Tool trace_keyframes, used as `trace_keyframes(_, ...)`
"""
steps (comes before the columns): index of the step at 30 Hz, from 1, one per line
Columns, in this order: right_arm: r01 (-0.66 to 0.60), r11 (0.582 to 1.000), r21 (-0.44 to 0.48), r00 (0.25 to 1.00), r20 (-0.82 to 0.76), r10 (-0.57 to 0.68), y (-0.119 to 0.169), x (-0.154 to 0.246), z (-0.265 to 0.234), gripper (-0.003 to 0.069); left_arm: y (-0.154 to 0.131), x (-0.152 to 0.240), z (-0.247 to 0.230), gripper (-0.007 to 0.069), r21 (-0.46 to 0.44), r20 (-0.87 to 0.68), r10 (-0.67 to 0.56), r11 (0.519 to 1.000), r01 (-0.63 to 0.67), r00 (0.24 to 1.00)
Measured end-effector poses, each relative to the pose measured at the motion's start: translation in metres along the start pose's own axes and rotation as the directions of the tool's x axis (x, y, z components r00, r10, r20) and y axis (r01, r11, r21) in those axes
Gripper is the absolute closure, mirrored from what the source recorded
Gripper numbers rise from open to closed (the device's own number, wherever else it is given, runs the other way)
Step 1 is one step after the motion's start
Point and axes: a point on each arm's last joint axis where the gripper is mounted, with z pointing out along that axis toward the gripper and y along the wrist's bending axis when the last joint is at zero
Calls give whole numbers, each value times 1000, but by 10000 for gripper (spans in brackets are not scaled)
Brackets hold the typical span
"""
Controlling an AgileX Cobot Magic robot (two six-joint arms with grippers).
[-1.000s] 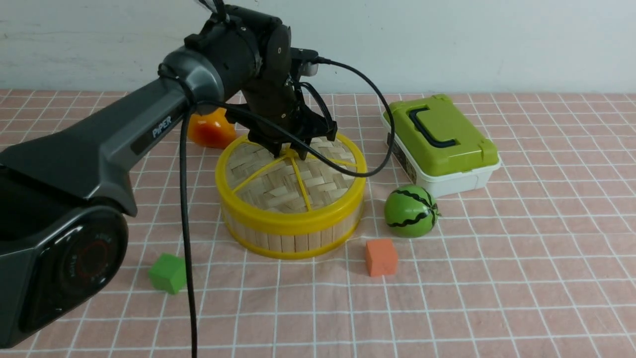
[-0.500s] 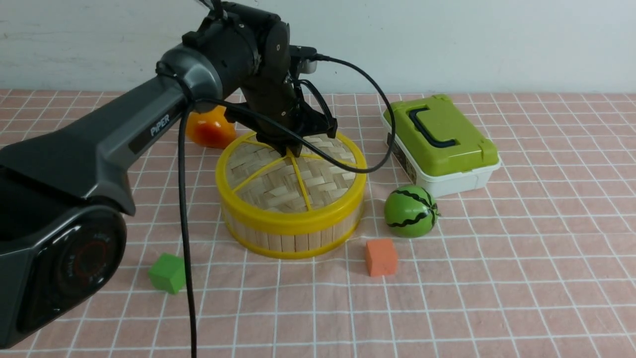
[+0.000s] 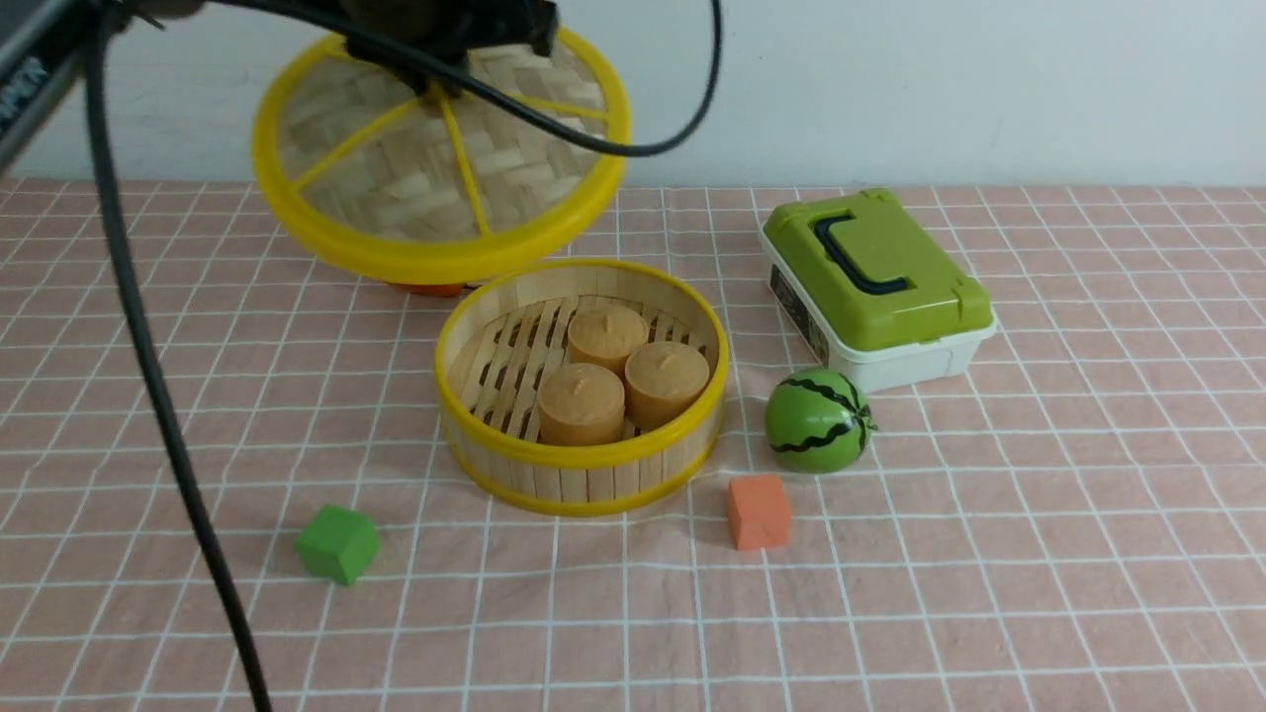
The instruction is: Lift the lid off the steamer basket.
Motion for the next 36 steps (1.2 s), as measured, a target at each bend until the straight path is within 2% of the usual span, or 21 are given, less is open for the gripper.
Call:
trace_keyframes(1, 0, 1000, 0, 1000, 0, 0, 0, 0, 0, 418, 1, 0, -1, 517, -5, -4, -3, 1000, 3, 1000)
trace_keyframes(2, 0, 1000, 0, 1000, 0, 0, 0, 0, 0, 418, 22, 5, 10, 517, -54, -44, -39, 998, 36, 998)
trace_keyframes(5, 0, 1000, 0, 1000, 0, 0, 0, 0, 0, 418, 58, 28, 47, 517, -141, -153, -122, 985, 101, 981)
trace_keyframes(8, 0, 1000, 0, 1000, 0, 0, 0, 0, 0, 418, 76, 53, 83, 517, -180, -202, -166, 975, 130, 965)
trace_keyframes(12, 0, 1000, 0, 1000, 0, 0, 0, 0, 0, 418, 77, 76, 120, 517, -175, -199, -206, 970, 172, 958)
trace_keyframes(17, 0, 1000, 0, 1000, 0, 0, 0, 0, 0, 418, 66, 96, 159, 517, -141, -193, -223, 970, 198, 956)
trace_keyframes(23, 0, 1000, 0, 1000, 0, 0, 0, 0, 0, 418, 63, 111, 186, 513, -160, -234, -231, 967, 197, 944)
trace_keyframes(26, 0, 1000, 0, 1000, 0, 0, 0, 0, 0, 418, 62, 113, 189, 473, -162, -237, -239, 965, 205, 942)
trace_keyframes(27, 0, 1000, 0, 1000, 0, 0, 0, 0, 0, 418, 62, 112, 189, 425, -163, -235, -245, 964, 210, 941)
trace_keyframes(28, 0, 1000, 0, 1000, 0, 0, 0, 0, 0, 418, 62, 112, 188, 417, -163, -234, -245, 964, 211, 941)
trace_keyframes(30, 0, 1000, 0, 1000, 0, 0, 0, 0, 0, 418, 63, 109, 182, 314, -163, -222, -253, 962, 220, 942)
trace_keyframes(32, 0, 1000, 0, 1000, 0, 0, 0, 0, 0, 418, 67, 100, 166, 251, -167, -195, -255, 960, 224, 947)
trace_keyframes(33, 0, 1000, 0, 1000, 0, 0, 0, 0, 0, 418, 67, 99, 163, 251, -167, -192, -255, 960, 225, 948)
trace_keyframes(36, 0, 1000, 0, 1000, 0, 0, 0, 0, 0, 418, 75, 75, 112, 279, -148, -83, -287, 951, 273, 954)
